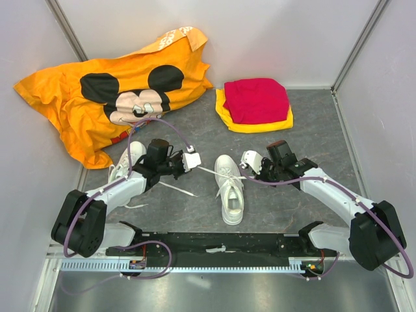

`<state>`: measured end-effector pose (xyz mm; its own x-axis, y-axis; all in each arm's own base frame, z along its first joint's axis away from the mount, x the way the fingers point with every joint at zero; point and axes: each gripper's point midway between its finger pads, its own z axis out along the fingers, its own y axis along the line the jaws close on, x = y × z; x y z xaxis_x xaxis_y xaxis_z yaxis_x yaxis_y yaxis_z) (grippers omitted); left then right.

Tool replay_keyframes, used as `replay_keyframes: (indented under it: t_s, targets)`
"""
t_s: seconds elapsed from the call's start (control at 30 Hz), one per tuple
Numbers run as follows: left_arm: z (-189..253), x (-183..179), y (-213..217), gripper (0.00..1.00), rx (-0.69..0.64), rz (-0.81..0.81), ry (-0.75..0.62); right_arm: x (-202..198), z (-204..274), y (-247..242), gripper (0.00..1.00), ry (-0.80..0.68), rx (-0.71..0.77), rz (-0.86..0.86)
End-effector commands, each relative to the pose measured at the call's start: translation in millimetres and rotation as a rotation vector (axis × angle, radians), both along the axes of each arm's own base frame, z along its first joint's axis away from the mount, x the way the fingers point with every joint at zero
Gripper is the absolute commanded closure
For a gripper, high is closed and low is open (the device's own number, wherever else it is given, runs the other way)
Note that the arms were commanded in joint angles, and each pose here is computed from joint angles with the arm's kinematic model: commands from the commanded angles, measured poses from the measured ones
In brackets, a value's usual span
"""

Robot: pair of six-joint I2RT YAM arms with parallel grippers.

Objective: Tie the shoes

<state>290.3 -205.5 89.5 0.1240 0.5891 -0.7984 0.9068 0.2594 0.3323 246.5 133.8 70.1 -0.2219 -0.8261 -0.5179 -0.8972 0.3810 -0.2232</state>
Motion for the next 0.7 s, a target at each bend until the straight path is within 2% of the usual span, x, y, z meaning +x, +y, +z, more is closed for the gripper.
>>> replay_keyframes:
  t_s: [0.0, 0.13, 0.33, 0.67]
  targets:
    - [10.1, 34.8, 29.3, 0.98, 0.078, 0.104, -0.109, -4.9, -16.7, -43.3, 1.00, 0.028, -0.182, -0.093]
    - [21.2, 18.3, 9.7, 0.99, 0.034, 0.022, -0.095, 1.6, -8.8, -23.6, 1.00, 0.047, -0.104, -0.102]
    - [24.4, -11.0, -15.3, 0.98, -0.009, -0.043, 0.014, 9.8, 3.0, 7.4, 1.00, 0.065, 0.009, -0.070]
    - [2.9, -37.2, -43.2, 0.98, -0.029, 0.011, 0.211, 12.0, 14.4, 49.2, 1.00, 0.112, 0.158, 0.044]
